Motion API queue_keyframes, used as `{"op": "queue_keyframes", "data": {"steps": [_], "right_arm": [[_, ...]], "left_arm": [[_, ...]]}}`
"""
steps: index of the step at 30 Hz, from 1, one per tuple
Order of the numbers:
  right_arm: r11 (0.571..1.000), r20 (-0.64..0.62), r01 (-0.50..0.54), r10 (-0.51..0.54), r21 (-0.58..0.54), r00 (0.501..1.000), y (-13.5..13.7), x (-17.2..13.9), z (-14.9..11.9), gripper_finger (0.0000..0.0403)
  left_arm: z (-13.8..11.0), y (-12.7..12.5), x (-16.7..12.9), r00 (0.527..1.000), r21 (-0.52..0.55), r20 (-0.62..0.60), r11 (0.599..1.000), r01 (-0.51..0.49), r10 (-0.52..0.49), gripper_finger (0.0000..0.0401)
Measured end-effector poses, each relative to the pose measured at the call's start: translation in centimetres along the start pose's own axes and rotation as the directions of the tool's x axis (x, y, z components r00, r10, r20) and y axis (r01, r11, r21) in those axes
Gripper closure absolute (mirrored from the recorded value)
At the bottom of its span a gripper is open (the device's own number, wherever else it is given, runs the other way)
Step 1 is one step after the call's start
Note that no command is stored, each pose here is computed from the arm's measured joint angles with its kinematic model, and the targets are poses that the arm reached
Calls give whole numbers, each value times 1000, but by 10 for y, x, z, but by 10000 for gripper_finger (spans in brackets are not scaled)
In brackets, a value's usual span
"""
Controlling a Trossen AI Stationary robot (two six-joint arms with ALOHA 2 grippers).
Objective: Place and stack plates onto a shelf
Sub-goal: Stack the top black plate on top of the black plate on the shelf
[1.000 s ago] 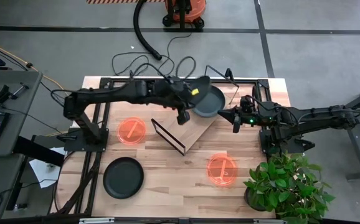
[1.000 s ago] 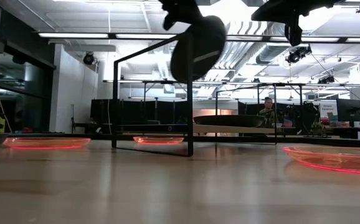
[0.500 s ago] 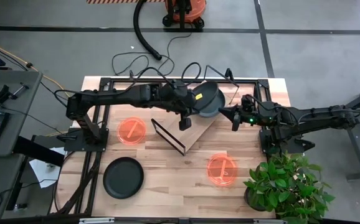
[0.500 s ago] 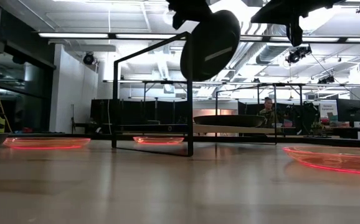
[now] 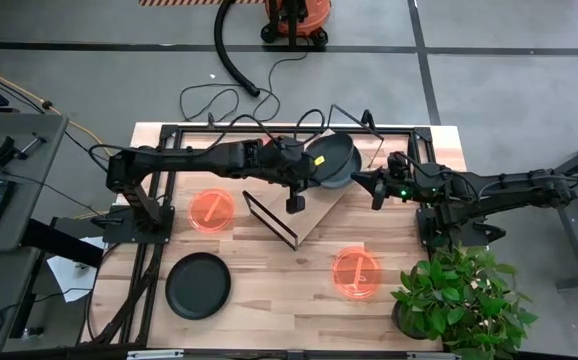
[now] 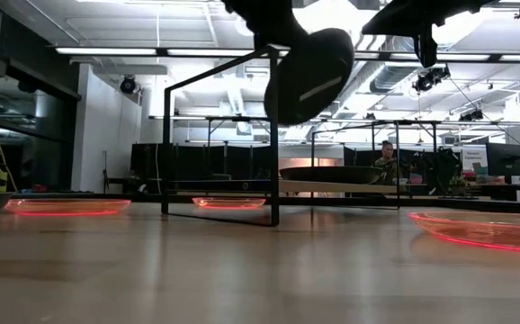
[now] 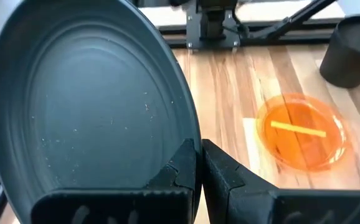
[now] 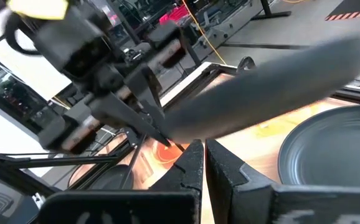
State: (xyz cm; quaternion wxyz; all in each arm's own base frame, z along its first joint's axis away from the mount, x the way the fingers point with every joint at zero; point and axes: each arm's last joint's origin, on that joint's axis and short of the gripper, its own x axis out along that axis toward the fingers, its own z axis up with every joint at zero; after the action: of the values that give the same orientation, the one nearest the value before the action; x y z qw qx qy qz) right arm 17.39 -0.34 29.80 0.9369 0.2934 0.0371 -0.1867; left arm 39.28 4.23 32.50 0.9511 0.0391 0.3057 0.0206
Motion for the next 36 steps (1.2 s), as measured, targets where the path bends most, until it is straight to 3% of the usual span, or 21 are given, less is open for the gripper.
{"op": "queue_keyframes", "data": {"steps": [9,13,20,27,31,36], "right_arm": [[1000,-2,11,-11,3,1000,0,3,-1,403],[1000,94,6,-9,26,996,4,3,6,403],[996,302,-83,89,-35,949,16,-4,27,403],[995,311,-84,95,-47,946,16,-4,28,403],[995,307,-82,93,-49,947,16,-3,28,403],[995,306,-83,94,-50,947,16,-2,27,403]], "left_arm": [[-19,0,22,997,83,75,996,-20,14,401],[-30,6,42,998,124,42,991,-40,35,401],[-42,17,80,996,173,0,981,-83,84,401],[-52,26,106,987,197,-54,970,-141,154,400],[-56,28,113,967,223,-74,949,-224,246,394],[-57,28,113,964,236,-79,944,-228,253,380]]}}
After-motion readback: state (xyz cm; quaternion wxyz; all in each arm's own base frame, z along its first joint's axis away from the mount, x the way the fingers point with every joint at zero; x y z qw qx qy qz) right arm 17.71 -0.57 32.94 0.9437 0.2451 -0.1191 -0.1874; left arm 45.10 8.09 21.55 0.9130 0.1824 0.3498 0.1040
